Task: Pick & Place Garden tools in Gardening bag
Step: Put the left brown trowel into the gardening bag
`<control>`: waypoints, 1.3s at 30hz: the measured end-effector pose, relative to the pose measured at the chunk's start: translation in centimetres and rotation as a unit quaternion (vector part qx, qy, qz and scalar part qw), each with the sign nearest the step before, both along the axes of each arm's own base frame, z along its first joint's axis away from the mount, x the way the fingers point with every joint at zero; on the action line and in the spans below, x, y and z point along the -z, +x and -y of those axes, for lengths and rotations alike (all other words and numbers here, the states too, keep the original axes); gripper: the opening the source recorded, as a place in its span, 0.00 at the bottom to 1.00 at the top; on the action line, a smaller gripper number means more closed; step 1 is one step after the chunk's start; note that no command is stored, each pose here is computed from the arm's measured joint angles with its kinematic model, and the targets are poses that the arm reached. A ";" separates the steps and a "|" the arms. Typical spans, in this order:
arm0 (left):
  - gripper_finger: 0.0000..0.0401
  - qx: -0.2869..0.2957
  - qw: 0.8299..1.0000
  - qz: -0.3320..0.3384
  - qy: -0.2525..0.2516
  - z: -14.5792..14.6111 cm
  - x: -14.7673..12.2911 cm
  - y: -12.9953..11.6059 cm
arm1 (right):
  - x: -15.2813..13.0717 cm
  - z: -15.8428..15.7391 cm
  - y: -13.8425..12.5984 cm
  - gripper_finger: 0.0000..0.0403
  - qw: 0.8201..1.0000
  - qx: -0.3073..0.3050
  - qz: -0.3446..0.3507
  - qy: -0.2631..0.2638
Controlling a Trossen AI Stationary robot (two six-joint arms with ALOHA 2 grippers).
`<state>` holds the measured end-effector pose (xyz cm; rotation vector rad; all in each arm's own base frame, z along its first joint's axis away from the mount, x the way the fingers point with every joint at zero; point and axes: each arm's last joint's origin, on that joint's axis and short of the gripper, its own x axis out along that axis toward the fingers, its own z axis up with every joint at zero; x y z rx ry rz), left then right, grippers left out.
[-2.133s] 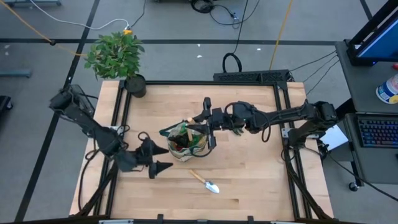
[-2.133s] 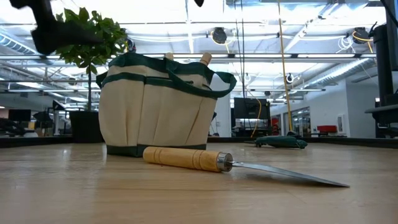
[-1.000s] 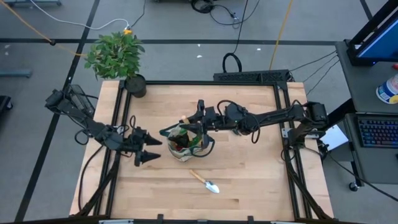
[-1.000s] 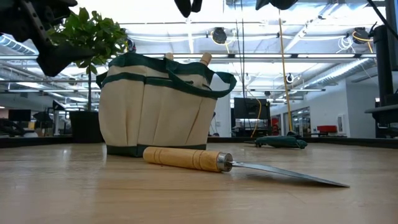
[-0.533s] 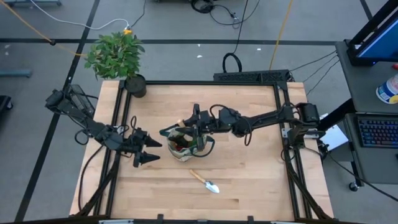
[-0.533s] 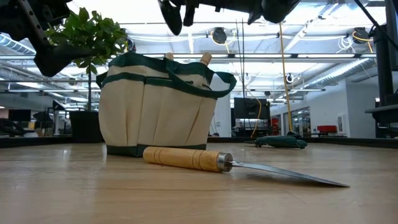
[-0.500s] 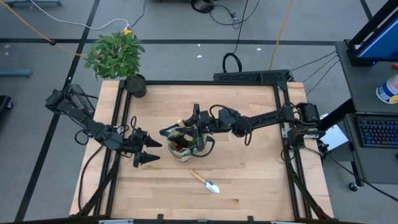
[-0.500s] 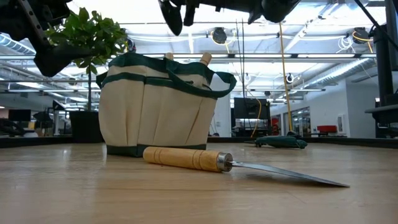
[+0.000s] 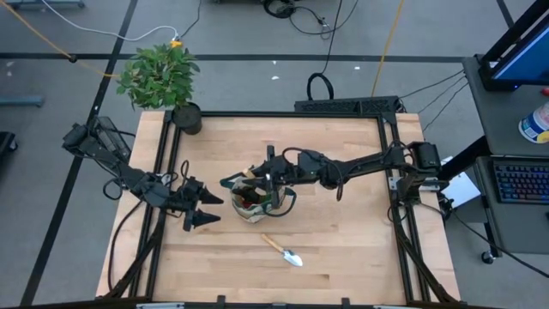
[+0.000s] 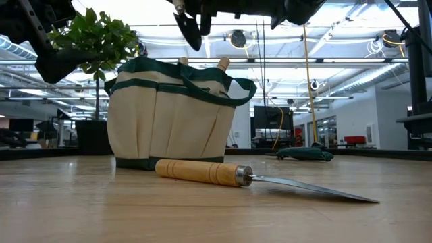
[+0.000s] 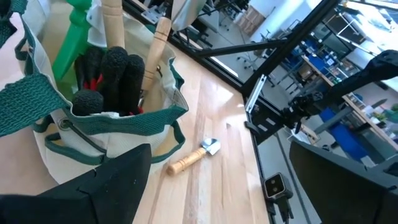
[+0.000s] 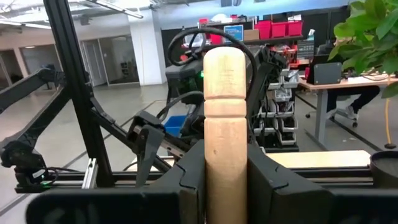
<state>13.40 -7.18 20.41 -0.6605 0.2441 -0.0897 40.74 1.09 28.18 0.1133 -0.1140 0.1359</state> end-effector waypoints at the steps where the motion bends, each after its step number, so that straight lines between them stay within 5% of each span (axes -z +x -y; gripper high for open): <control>1: 0.97 0.000 1.000 0.000 0.000 0.0 0.0 0.0 | 0.0 0.0 0.0 0.14 1.000 0.000 -0.001 0.000; 9: 0.97 -0.011 0.998 -0.010 -0.059 0.0 0.0 0.0 | 0.0 -0.1 0.0 0.13 1.000 -0.015 0.001 -0.002; 21: 0.97 0.128 0.989 0.068 0.019 0.6 -1.3 0.1 | 0.0 -0.2 0.0 0.13 0.999 -0.038 0.002 -0.001; 32: 0.97 0.150 0.974 0.168 0.012 -0.5 2.7 -1.2 | 0.3 -0.2 0.0 0.13 0.999 -0.037 -0.012 -0.008; 39: 0.97 0.166 0.972 0.164 0.022 -0.6 2.7 -1.1 | 0.5 0.3 0.0 0.13 0.999 -0.016 -0.024 -0.021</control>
